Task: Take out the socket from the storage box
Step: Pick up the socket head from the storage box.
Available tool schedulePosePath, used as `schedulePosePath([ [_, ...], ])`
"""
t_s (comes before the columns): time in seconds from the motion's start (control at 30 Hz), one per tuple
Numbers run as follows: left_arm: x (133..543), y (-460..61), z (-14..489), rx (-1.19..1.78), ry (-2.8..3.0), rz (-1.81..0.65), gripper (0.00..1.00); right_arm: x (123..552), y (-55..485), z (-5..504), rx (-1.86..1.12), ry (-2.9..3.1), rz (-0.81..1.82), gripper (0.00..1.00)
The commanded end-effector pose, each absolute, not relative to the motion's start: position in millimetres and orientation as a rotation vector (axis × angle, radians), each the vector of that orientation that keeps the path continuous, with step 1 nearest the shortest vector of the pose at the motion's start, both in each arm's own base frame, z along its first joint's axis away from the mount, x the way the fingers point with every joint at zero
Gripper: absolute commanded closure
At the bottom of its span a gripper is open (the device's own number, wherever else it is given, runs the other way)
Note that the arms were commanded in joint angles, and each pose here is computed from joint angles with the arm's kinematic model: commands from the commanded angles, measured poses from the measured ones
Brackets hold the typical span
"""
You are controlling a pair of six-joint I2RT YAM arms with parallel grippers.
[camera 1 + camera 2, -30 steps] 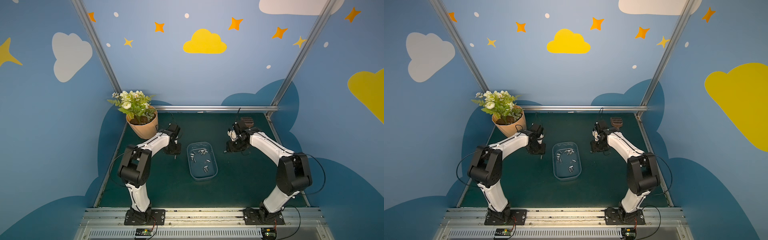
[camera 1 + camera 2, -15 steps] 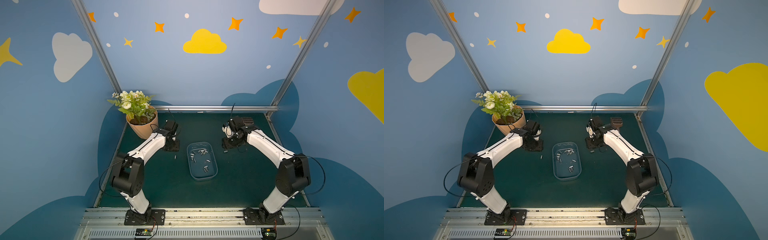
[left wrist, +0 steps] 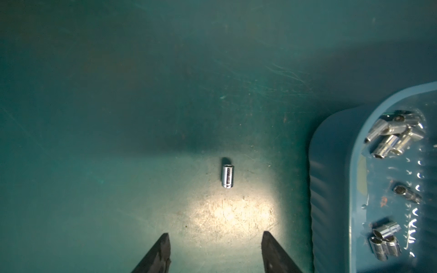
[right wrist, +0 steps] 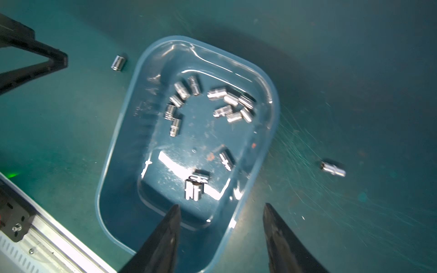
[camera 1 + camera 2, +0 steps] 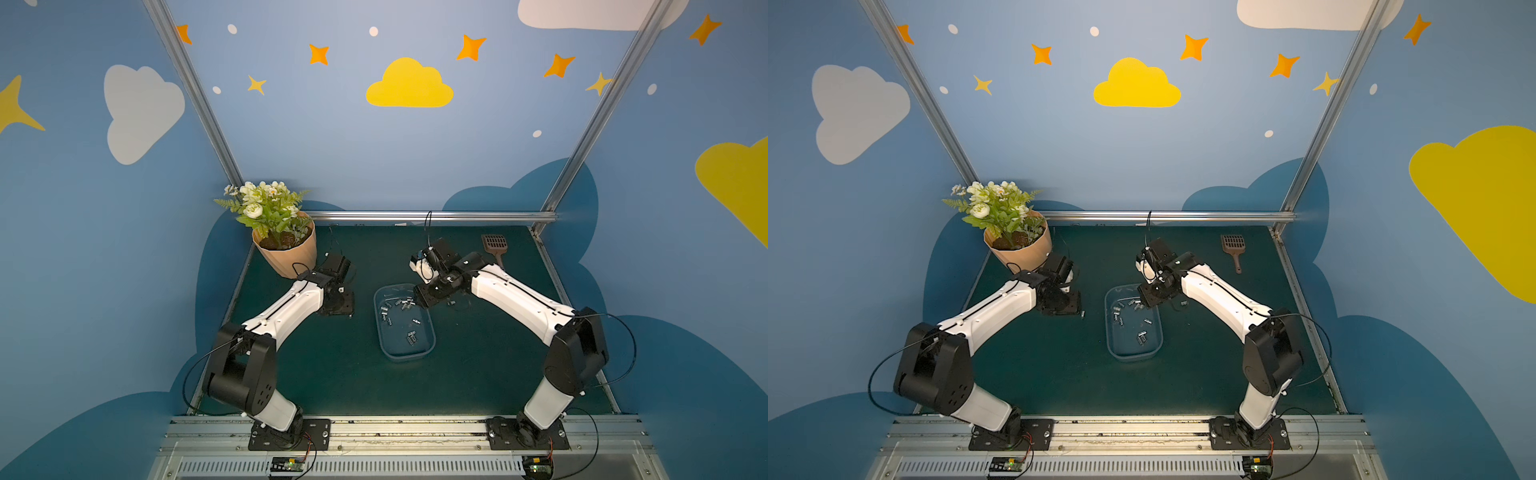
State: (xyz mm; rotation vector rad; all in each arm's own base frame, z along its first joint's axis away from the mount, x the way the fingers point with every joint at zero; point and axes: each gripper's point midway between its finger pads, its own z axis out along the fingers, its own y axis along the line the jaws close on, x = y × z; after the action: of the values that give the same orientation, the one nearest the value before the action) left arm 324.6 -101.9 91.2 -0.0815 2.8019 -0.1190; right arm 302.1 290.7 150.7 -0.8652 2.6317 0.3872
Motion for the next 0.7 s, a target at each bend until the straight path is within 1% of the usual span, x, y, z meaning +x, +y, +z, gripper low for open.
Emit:
schedulePosePath([
  [0.0, 328, -97, 104, -0.160, 2.713, -0.132, 0.33, 294, 307, 143, -0.905, 2.656, 0.417, 0.43],
  [0.2, 322, -100, 101, -0.171, 2.678, -0.193, 0.22, 286, 330, 123, -0.973, 2.678, 0.435, 0.43],
  [0.5, 311, -100, 89, -0.222, 2.698, -0.223, 0.18, 283, 353, 92, -1.039, 2.705, 0.429, 0.44],
  [0.6, 309, -99, 88, -0.234, 2.692, -0.227, 0.10, 282, 357, 82, -1.044, 2.735, 0.422, 0.45],
  [0.67, 308, -98, 89, -0.236, 2.689, -0.228, 0.08, 281, 360, 76, -1.050, 2.743, 0.418, 0.45],
])
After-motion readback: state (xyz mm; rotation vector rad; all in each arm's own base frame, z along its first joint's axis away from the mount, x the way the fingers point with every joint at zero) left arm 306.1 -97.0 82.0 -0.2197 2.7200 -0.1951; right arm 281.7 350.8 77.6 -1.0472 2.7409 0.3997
